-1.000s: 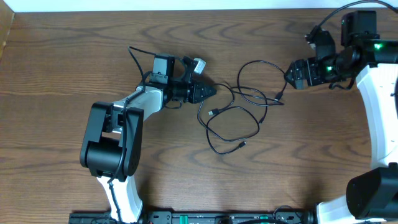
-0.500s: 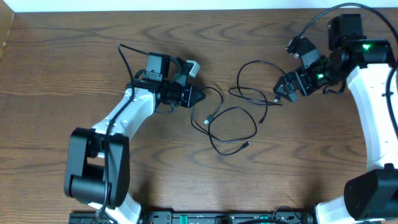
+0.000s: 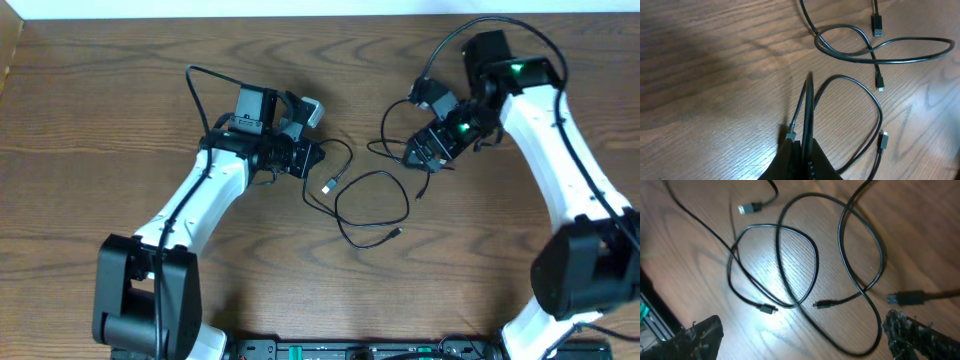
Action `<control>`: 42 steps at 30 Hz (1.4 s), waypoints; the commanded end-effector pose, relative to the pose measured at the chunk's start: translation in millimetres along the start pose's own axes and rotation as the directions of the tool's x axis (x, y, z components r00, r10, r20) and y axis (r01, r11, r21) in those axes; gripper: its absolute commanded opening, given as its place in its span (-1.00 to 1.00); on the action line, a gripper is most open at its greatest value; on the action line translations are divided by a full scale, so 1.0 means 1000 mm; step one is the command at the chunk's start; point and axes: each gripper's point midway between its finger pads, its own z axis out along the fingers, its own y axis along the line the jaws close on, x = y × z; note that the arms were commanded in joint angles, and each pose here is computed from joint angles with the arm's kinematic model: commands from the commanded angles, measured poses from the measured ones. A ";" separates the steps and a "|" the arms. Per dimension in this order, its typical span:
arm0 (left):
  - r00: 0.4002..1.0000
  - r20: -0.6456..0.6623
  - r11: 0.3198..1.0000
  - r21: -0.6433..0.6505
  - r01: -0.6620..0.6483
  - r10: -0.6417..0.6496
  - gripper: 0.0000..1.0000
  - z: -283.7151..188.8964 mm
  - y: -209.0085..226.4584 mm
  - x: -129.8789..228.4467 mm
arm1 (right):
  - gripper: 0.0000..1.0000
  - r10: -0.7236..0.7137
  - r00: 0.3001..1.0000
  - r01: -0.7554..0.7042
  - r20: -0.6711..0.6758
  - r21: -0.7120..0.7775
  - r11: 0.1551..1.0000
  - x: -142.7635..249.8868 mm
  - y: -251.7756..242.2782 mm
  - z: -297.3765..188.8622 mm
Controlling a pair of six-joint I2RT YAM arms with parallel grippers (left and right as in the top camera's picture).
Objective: Untangle cables
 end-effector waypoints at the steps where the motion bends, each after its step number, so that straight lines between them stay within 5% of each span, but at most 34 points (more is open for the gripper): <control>1: 1.000 0.001 0.999 -0.042 -0.019 0.019 -0.84 -0.006 0.003 -0.002 | 0.99 0.000 0.999 -0.001 -0.043 -0.021 1.000 0.005 -0.006 0.019; 11: 0.998 -0.047 0.983 -0.181 0.028 -0.038 -0.85 -0.009 0.026 0.011 | 0.98 0.032 0.994 -0.037 -0.102 -0.050 0.998 0.010 -0.018 0.053; 12: 0.998 -0.047 0.983 -0.181 0.029 -0.038 -0.85 -0.009 0.026 0.011 | 0.78 0.029 0.994 -0.035 -0.105 -0.051 0.998 0.010 -0.017 0.055; 13: 0.998 -0.047 0.983 -0.181 0.029 -0.038 -0.85 -0.009 0.026 0.011 | 0.35 0.026 0.994 -0.032 -0.105 -0.052 0.998 0.010 -0.016 0.055; 14: 0.998 -0.047 0.983 -0.181 0.029 -0.038 -0.85 -0.009 0.026 0.011 | -0.49 0.023 0.994 -0.028 -0.106 -0.053 0.998 0.009 -0.015 0.056; 15: 0.998 -0.047 0.983 -0.181 0.029 -0.038 -0.84 -0.009 0.026 0.011 | -0.97 0.022 0.994 -0.027 -0.105 -0.049 0.998 0.008 -0.015 0.057; 26: 0.998 -0.049 0.983 -0.181 0.029 -0.039 -0.85 -0.009 0.026 0.011 | -0.98 0.344 0.933 -0.278 -0.100 0.404 0.871 0.008 -0.071 0.014; 42: 0.998 -0.049 0.983 -0.179 0.029 -0.039 -0.85 -0.009 0.026 0.011 | -0.98 0.378 0.911 -0.406 0.166 0.523 0.749 -0.044 -0.069 -0.113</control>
